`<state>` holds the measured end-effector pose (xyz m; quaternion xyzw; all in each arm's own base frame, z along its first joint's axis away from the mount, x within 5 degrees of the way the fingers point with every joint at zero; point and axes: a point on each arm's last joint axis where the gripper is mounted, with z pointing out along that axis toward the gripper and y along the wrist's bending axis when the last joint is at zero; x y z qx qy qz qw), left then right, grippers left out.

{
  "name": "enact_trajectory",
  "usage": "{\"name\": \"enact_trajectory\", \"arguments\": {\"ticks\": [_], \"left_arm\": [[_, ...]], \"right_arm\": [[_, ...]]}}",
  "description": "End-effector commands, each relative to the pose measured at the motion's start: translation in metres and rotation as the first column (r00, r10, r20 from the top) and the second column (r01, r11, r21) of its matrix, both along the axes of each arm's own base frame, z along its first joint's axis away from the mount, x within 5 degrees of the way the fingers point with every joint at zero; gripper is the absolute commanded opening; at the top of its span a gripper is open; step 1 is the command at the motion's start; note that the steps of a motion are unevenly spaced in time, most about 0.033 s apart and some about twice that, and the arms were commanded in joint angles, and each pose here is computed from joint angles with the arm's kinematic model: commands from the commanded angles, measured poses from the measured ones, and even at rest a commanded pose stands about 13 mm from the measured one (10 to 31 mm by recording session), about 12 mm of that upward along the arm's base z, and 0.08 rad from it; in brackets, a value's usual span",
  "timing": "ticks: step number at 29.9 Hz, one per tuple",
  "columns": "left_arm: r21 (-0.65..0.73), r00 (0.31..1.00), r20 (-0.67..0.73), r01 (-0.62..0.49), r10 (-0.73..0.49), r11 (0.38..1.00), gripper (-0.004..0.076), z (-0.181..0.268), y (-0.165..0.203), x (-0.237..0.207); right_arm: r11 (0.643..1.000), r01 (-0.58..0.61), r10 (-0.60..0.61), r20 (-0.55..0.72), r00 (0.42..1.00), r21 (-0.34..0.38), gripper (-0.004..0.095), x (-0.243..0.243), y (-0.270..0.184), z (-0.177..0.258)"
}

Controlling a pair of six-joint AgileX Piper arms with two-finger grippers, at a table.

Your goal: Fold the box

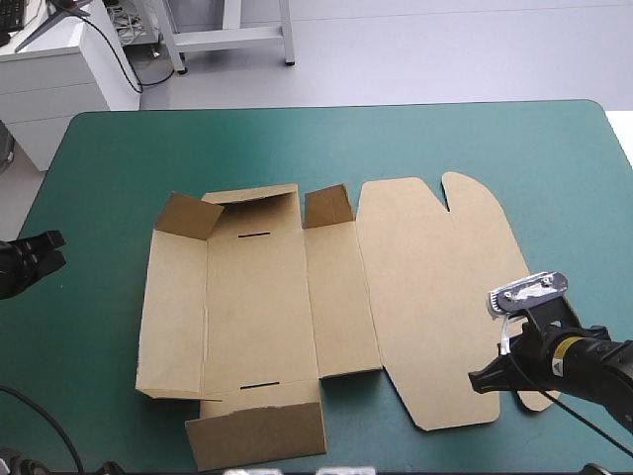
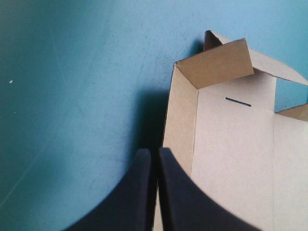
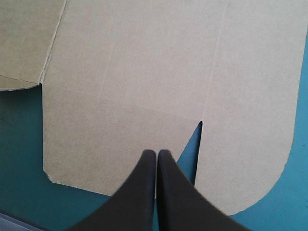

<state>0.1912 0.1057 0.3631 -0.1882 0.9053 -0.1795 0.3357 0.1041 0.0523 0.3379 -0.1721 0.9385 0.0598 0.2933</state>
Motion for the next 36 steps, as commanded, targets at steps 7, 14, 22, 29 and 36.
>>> {"name": "enact_trajectory", "arguments": {"ticks": [7, 14, 22, 29, 36], "left_arm": [[-0.062, 0.999, 0.037, 0.026, -0.024, 0.998, 0.0467, 0.014, -0.011, -0.004], [-0.043, 1.0, 0.013, 0.026, -0.025, 0.999, 0.0733, 0.011, -0.01, -0.005], [-0.127, 0.993, -0.095, 0.055, -0.067, 0.99, 0.0733, -0.027, -0.02, -0.007], [-0.235, 0.965, -0.209, 0.108, -0.159, 0.966, 0.0733, -0.073, -0.041, -0.014], [-0.278, 0.935, -0.242, 0.188, -0.258, 0.942, 0.0732, -0.098, -0.056, -0.021]], "right_arm": [[1.0, -0.016, 0.014, 0.094, 0.995, 0.022, -0.0014, 0.003, 0.0, 0.011], [0.999, -0.041, 0.04, 0.106, 0.994, 0.006, -0.0014, 0.003, 0.0, 0.012], [0.999, -0.053, 0.052, 0.125, 0.991, 0.004, -0.0014, 0.004, 0.001, 0.013], [0.999, -0.054, 0.052, 0.126, 0.991, 0.005, -0.0014, 0.005, 0.001, 0.013], [0.999, -0.054, 0.052, 0.126, 0.991, 0.005, -0.0014, 0.005, 0.001, 0.013]]}}
